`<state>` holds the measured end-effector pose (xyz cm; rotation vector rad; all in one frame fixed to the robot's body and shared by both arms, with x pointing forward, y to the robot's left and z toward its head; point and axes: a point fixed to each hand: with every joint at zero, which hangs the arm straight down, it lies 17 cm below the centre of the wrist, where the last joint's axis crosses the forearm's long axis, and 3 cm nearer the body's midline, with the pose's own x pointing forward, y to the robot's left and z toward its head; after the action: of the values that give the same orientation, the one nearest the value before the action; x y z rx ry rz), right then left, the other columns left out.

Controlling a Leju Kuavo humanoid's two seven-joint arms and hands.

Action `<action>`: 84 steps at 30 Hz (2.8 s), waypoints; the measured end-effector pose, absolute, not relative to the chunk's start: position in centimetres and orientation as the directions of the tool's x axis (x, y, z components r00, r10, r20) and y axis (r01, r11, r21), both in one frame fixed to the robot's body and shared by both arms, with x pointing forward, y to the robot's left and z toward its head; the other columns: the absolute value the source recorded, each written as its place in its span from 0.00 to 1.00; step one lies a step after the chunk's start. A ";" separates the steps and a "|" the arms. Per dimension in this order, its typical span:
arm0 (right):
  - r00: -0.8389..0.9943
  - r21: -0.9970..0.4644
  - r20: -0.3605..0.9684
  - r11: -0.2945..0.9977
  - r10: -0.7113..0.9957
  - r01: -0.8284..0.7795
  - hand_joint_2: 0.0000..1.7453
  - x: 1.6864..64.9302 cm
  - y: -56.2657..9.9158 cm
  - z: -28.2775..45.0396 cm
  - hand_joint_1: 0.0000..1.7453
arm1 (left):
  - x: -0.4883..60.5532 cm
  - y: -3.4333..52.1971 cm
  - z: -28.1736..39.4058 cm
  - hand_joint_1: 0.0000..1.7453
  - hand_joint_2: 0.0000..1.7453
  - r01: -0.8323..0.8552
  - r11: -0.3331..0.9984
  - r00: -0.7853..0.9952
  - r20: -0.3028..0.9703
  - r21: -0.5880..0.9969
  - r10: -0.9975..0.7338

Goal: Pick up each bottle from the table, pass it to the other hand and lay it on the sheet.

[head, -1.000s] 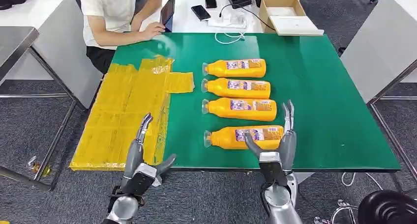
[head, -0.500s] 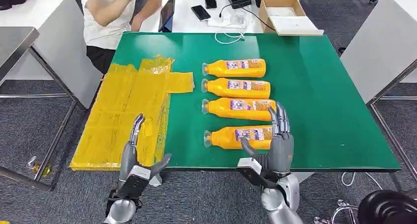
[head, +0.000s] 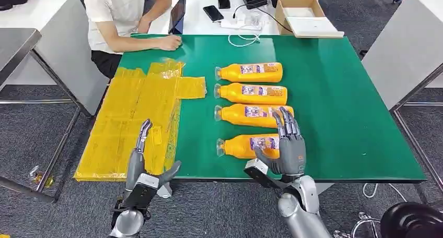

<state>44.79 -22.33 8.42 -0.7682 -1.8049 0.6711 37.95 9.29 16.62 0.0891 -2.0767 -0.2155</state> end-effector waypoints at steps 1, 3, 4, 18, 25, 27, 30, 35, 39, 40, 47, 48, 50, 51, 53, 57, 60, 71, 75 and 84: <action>-0.277 -0.744 0.585 0.640 0.763 0.192 1.00 44.8 -22.4 8.3 0.00 | 38.0 9.3 16.6 0.00 1.00 0.026 0.981 -0.493 0.856 0.190 -0.153; -0.276 -0.748 0.582 0.637 0.765 0.188 1.00 44.8 -22.4 8.2 0.00 | 38.0 9.3 16.6 0.00 1.00 0.026 0.981 -0.494 0.856 0.190 -0.153; -0.275 -0.749 0.582 0.636 0.766 0.186 1.00 44.8 -22.4 8.1 0.00 | 38.0 9.3 16.6 0.00 1.00 0.026 0.981 -0.494 0.856 0.190 -0.153; -0.275 -0.839 0.494 0.535 0.825 0.097 1.00 46.3 -22.0 6.5 0.00 | 38.3 9.0 17.2 0.00 1.00 0.038 0.981 -0.508 0.849 0.192 -0.146; -0.286 -0.772 0.629 0.622 0.723 -0.128 1.00 47.2 -20.2 4.6 0.00 | 38.6 8.6 17.9 0.00 1.00 0.056 0.979 -0.524 0.841 0.194 -0.137; -0.268 -0.805 0.593 0.561 0.759 -0.192 1.00 46.8 -20.3 3.0 0.00 | 38.7 8.5 18.0 0.00 1.00 0.060 0.979 -0.526 0.840 0.194 -0.134; -0.263 -0.824 0.563 0.508 0.784 -0.249 1.00 46.4 -20.8 1.7 0.00 | 38.8 8.4 18.1 0.00 1.00 0.066 0.979 -0.526 0.840 0.194 -0.131; -0.263 -0.825 0.555 0.481 0.789 -0.296 1.00 46.3 -21.4 1.0 0.00 | 38.8 8.4 18.1 0.00 1.00 0.069 0.979 -0.527 0.840 0.194 -0.129; -0.270 -0.830 0.545 0.466 0.793 -0.305 1.00 46.2 -21.5 0.9 0.00 | 38.8 8.4 18.2 0.00 1.00 0.069 0.979 -0.528 0.839 0.194 -0.129; -0.271 -0.830 0.544 0.464 0.794 -0.308 1.00 46.2 -21.5 0.9 0.00 | 38.8 8.4 18.2 0.00 1.00 0.069 0.978 -0.528 0.839 0.194 -0.129; -0.286 -0.779 0.609 0.488 0.740 -0.393 1.00 45.1 -20.3 0.3 0.00 | 39.0 7.8 18.6 0.00 1.00 0.089 0.975 -0.540 0.832 0.202 -0.123; -0.287 -0.784 0.600 0.478 0.747 -0.396 1.00 45.1 -20.4 0.2 0.00 | 39.0 7.8 18.7 0.00 1.00 0.090 0.975 -0.542 0.831 0.203 -0.123; -0.294 -0.823 0.540 0.421 0.789 -0.381 1.00 45.2 -20.8 -0.1 0.00 | 39.1 7.8 18.7 0.00 1.00 0.089 0.975 -0.541 0.832 0.202 -0.123; -0.292 -0.838 0.514 0.398 0.807 -0.374 1.00 45.3 -21.1 -0.2 0.00 | 39.1 7.8 18.7 0.00 1.00 0.087 0.976 -0.540 0.833 0.202 -0.125; -0.275 -0.857 0.470 0.359 0.839 -0.369 1.00 45.7 -21.9 -0.3 0.00 | 39.1 7.9 18.6 0.00 1.00 0.083 0.975 -0.536 0.834 0.205 -0.130; -0.239 -0.894 0.343 0.238 0.908 -0.379 1.00 46.2 -24.1 -1.1 0.00 | 39.0 7.9 18.5 0.00 1.00 0.082 0.975 -0.531 0.837 0.206 -0.132; -0.236 -0.915 0.260 0.162 0.936 -0.369 1.00 46.5 -25.7 -1.2 0.00 | 39.0 8.0 18.3 0.00 1.00 0.080 0.975 -0.526 0.840 0.205 -0.133; -0.211 -0.940 0.090 0.013 0.973 -0.342 1.00 46.6 -28.7 -1.4 0.00 | 39.0 8.7 18.5 0.00 1.00 0.056 0.978 -0.523 0.840 0.203 -0.145; -0.199 -0.931 0.068 -0.009 0.978 -0.364 1.00 46.2 -29.8 -2.0 0.00 | 39.0 8.8 18.5 0.00 1.00 0.052 0.977 -0.523 0.839 0.207 -0.150; -0.167 -0.914 0.051 -0.021 0.985 -0.405 1.00 45.8 -31.4 -2.9 0.14 | 39.2 9.2 18.5 0.00 1.00 0.038 0.977 -0.519 0.840 0.209 -0.160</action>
<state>45.77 -31.44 -2.91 -0.7953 -1.0203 1.4917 39.19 9.19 18.45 0.0852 -2.1038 -0.2457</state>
